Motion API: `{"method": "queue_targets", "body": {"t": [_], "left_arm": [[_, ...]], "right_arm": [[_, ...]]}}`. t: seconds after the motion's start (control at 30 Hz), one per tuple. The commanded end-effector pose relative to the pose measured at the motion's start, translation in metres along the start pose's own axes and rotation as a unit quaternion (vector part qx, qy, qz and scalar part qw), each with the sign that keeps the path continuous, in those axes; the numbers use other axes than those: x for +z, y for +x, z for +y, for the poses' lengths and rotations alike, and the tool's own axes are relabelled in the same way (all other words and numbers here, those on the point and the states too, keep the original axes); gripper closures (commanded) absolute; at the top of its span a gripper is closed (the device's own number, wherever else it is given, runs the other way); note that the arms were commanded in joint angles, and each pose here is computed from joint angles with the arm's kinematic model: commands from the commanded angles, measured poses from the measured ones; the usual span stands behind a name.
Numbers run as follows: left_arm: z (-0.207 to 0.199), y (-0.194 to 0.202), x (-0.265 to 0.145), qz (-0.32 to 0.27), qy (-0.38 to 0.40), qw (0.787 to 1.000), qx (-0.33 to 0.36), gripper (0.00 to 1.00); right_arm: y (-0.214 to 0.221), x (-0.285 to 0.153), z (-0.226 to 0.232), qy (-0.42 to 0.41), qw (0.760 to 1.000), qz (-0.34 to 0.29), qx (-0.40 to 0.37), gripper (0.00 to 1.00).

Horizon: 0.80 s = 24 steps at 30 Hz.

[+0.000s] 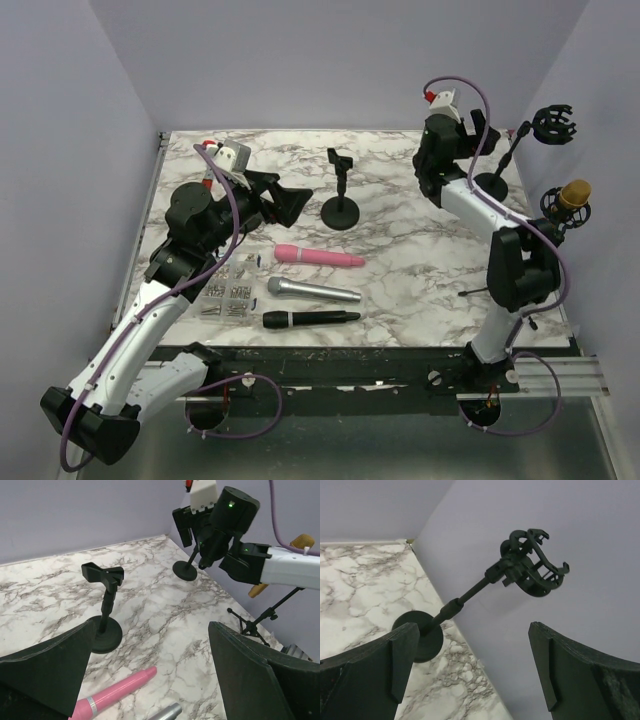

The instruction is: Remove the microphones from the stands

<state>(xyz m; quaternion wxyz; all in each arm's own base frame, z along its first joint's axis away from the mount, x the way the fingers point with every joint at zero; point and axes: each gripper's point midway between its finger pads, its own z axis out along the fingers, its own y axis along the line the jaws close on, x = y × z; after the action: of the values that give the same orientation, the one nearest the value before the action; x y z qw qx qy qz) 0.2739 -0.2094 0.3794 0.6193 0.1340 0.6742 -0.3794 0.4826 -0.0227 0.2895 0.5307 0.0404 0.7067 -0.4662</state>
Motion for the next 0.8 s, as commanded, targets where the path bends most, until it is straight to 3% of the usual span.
{"method": "queue_targets", "body": {"t": [0.0, 0.37, 0.77], "left_arm": [[-0.009, -0.013, -0.001, -0.015, 0.016, 1.0, 0.005, 0.01], [-0.01, 0.004, 0.012, 0.015, 0.028, 0.999, -0.01, 0.01], [-0.025, 0.04, 0.032, 0.067, 0.066, 0.996, 0.002, 0.01]], "right_arm": [[0.003, 0.031, 0.002, 0.021, 0.996, 0.028, -0.08, 0.0], [0.008, 0.065, -0.005, 0.06, 0.987, 0.055, -0.137, 0.0], [0.028, 0.097, 0.001, 0.02, 0.99, 0.079, -0.117, 0.0]]}}
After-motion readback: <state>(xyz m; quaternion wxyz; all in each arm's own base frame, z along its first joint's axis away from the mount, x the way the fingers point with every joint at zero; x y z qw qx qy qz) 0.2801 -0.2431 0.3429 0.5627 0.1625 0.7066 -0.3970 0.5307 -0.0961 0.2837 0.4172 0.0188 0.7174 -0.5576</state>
